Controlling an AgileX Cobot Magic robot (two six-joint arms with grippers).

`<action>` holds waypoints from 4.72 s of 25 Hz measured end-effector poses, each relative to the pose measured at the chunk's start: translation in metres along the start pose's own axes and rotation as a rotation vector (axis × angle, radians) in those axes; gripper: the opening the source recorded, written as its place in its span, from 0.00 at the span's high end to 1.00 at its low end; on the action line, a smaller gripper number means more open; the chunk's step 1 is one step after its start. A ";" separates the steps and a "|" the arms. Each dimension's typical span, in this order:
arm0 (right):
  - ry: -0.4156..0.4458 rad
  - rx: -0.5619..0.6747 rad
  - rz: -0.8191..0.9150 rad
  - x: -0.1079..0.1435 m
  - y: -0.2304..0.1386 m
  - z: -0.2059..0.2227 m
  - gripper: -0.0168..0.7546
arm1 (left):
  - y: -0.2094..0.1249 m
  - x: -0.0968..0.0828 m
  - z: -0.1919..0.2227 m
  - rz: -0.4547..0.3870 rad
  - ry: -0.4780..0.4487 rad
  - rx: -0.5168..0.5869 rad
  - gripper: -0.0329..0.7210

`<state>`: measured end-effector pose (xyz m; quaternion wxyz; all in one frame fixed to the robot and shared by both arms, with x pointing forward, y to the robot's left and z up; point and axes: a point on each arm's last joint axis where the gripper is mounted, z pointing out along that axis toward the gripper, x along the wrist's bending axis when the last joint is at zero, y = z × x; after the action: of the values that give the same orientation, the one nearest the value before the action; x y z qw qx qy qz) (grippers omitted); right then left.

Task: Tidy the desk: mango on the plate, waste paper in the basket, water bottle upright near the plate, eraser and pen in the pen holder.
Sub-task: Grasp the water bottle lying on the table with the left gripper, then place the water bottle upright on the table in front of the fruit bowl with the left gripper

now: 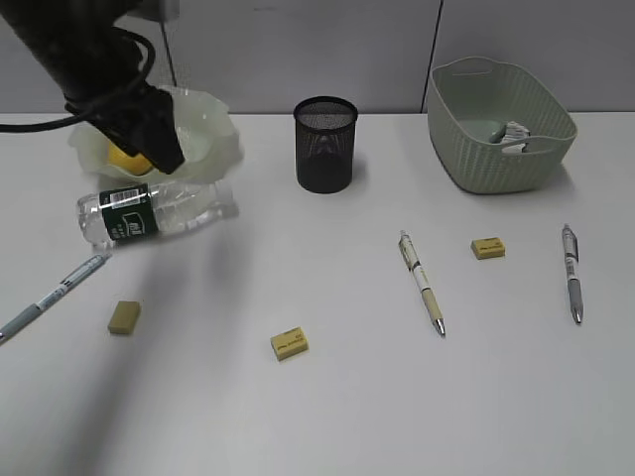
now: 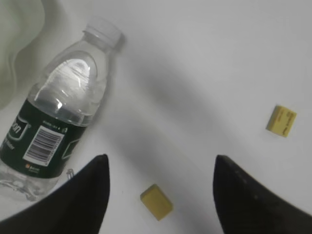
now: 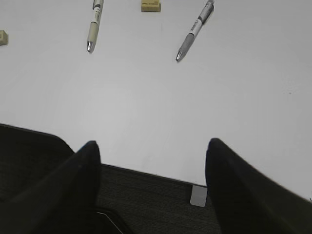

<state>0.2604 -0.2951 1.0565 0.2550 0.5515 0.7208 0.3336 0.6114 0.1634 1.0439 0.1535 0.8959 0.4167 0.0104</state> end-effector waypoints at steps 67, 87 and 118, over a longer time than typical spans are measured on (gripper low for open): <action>-0.002 -0.012 -0.001 0.000 0.001 0.000 0.30 | 0.009 0.055 0.137 0.352 0.119 0.243 0.27; -0.004 -0.012 -0.002 0.000 0.001 0.000 0.30 | 0.024 0.038 0.026 0.089 0.097 -0.079 0.31; -0.007 -0.015 -0.004 -0.001 0.001 0.000 0.30 | -0.115 0.062 0.007 -0.286 0.263 -0.751 0.31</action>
<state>0.2615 -0.2954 1.0571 0.2623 0.5493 0.7183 0.3368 0.5674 0.2778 0.9979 0.4148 0.7018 0.5201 0.2547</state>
